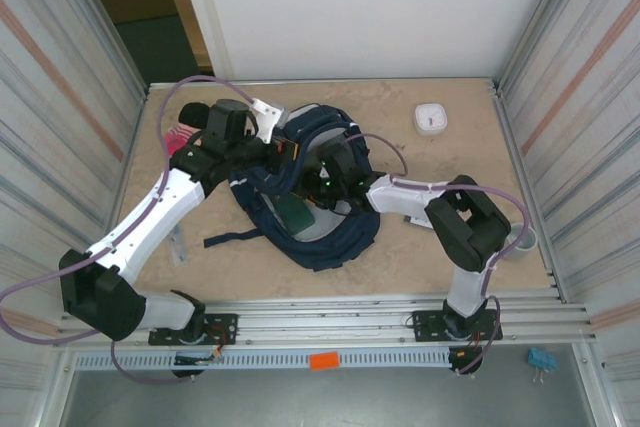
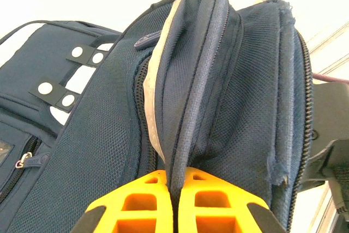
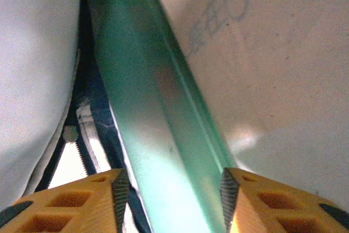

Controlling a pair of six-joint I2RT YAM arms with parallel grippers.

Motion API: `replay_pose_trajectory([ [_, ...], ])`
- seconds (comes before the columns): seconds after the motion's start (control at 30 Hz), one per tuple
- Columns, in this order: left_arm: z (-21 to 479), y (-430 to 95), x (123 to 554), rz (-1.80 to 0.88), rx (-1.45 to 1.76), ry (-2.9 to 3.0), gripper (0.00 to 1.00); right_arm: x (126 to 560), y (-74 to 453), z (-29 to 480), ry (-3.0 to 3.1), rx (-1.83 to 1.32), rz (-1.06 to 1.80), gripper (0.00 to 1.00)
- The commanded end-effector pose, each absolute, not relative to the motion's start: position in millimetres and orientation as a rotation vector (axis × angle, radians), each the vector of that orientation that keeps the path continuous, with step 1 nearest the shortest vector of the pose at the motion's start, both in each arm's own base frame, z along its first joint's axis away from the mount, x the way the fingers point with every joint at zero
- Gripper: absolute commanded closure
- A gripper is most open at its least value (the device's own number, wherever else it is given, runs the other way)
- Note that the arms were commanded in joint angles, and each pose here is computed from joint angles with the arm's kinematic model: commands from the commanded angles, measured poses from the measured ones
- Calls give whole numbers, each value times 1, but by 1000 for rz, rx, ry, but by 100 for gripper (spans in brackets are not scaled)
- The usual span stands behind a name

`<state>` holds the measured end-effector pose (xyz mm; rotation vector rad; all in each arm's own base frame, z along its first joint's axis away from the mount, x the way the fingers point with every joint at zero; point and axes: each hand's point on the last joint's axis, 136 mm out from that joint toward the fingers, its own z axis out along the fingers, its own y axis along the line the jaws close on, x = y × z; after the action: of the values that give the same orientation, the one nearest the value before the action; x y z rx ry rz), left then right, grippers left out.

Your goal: Pack the student bag

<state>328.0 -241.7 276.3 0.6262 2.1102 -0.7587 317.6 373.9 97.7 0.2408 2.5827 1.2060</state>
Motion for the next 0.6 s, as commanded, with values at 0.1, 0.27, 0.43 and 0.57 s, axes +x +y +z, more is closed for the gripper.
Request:
replay_pose_trajectory([
  [0.1,324,-232,343,-734,546,1922,100,281,335,114,2633,346,1111,41],
  [0.27,321,-224,349,-716,494,1931,100,240,333,104,2755,376,1106,46],
  [0.43,324,-225,351,-729,482,1918,100,228,348,91,2812,388,1155,50],
  [0.57,326,-228,350,-752,492,1911,100,235,363,83,2810,397,1214,56],
])
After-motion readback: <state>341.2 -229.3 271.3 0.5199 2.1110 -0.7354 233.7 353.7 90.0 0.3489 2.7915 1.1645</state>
